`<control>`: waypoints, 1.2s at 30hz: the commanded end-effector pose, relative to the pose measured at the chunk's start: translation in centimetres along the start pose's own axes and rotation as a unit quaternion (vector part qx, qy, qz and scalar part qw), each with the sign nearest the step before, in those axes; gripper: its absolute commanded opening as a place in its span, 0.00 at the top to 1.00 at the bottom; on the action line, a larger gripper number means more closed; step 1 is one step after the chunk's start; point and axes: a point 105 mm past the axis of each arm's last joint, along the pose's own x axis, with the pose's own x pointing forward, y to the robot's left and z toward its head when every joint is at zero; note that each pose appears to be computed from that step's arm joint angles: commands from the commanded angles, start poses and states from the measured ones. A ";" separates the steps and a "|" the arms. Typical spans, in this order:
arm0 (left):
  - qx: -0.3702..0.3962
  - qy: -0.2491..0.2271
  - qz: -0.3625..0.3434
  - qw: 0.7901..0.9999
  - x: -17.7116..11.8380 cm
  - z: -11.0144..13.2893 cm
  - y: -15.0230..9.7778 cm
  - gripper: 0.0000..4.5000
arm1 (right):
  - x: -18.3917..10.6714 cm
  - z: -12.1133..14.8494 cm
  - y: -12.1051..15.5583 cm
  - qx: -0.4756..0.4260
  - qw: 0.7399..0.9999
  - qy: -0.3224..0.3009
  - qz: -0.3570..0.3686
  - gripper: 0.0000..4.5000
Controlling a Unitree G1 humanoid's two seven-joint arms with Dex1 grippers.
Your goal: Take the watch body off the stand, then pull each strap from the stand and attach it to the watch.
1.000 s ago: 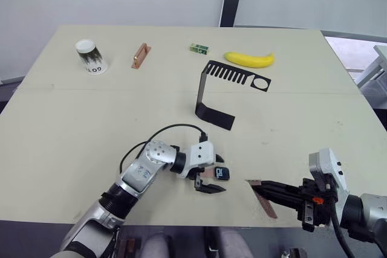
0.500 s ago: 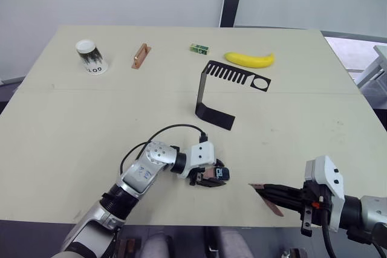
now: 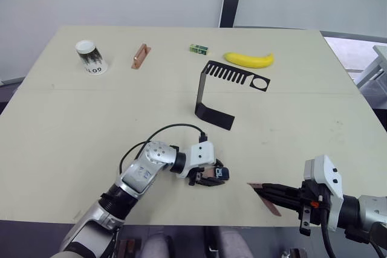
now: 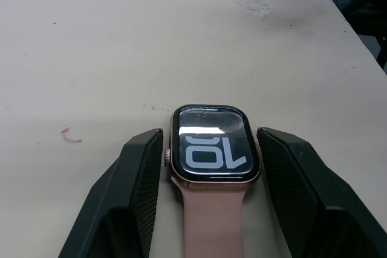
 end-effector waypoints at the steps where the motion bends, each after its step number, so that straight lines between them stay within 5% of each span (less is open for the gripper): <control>1: 0.003 0.013 0.010 1.000 -0.2 -0.2 0.0 0.40 | 0.0 0.4 0.1 -0.008 1.000 -0.012 0.005 1.00; 10: -0.007 0.016 0.015 1.000 0.0 -0.4 0.1 0.40 | -0.1 0.6 -0.1 -0.008 1.000 -0.013 0.003 1.00; 14: -0.011 0.019 0.014 1.000 -0.2 -0.5 0.1 0.65 | -0.1 0.6 -0.2 -0.014 1.000 -0.010 0.002 1.00; 22: -0.019 0.017 0.001 1.000 -1.0 -0.2 0.4 0.64 | 0.0 0.8 -0.4 -0.047 0.999 -0.003 -0.001 1.00; 29: -0.212 -0.033 -0.055 0.975 -2.7 2.1 2.1 0.64 | 0.9 2.4 -1.6 -0.207 0.977 0.013 -0.040 1.00; 36: -0.328 -0.035 -0.085 0.940 -3.8 2.4 3.6 0.64 | 2.7 3.6 -3.0 -0.406 0.911 0.035 -0.066 1.00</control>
